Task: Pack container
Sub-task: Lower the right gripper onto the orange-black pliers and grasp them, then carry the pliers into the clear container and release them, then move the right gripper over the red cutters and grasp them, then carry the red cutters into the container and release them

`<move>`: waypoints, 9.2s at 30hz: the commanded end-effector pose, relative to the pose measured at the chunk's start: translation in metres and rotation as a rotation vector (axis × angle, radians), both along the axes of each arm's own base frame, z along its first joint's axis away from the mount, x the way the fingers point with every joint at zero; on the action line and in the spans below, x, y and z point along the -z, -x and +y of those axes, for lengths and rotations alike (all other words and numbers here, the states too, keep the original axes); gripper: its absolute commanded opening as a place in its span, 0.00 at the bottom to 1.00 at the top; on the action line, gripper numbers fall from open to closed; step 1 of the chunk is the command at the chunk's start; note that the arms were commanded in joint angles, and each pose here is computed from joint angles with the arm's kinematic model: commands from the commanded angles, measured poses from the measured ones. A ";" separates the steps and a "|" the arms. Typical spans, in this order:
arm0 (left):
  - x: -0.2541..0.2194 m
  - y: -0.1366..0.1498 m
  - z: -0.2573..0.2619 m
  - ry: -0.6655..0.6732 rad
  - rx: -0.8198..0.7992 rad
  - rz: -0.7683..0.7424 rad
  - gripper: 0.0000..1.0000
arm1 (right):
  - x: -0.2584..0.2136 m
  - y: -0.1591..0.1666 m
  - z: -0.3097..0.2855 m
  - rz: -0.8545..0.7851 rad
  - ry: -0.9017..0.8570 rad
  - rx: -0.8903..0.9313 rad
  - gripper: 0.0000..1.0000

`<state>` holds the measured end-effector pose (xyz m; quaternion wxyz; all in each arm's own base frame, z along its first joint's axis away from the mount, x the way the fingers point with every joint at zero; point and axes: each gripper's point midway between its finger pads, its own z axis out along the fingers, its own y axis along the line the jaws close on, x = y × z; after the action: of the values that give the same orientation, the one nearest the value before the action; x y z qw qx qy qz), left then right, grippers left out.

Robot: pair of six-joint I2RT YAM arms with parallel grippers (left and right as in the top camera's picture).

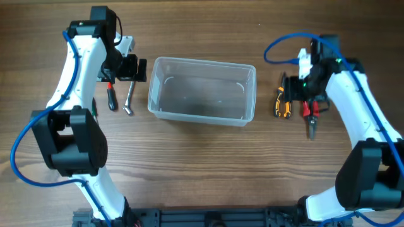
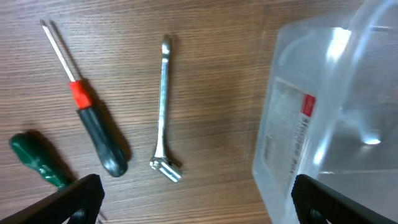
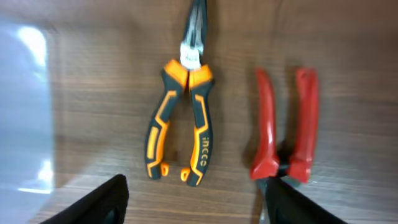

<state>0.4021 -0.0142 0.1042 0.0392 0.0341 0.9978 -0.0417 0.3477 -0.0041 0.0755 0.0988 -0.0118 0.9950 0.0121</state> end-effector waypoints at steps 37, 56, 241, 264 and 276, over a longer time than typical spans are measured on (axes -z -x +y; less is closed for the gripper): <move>-0.003 -0.006 0.086 -0.063 -0.312 -0.035 1.00 | 0.063 -0.015 -0.005 0.028 0.032 0.002 0.50; -0.003 -0.006 0.086 -0.063 -0.312 -0.035 1.00 | 0.112 0.005 -0.005 0.183 0.028 0.000 0.13; -0.003 -0.006 0.086 -0.063 -0.312 -0.035 1.00 | -0.171 -0.085 0.142 -0.322 -0.073 -0.672 0.04; -0.003 -0.006 0.086 -0.063 -0.312 -0.035 1.00 | 0.008 0.017 0.285 0.025 -0.141 -1.251 0.04; -0.003 -0.006 0.086 -0.063 -0.312 -0.035 1.00 | 0.036 0.013 0.288 0.010 -0.144 -1.225 0.17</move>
<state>0.4049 0.0678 0.1042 0.0553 -0.1103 0.9923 -0.0063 0.3351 0.2810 0.0403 0.0682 -0.5785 0.8031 0.1254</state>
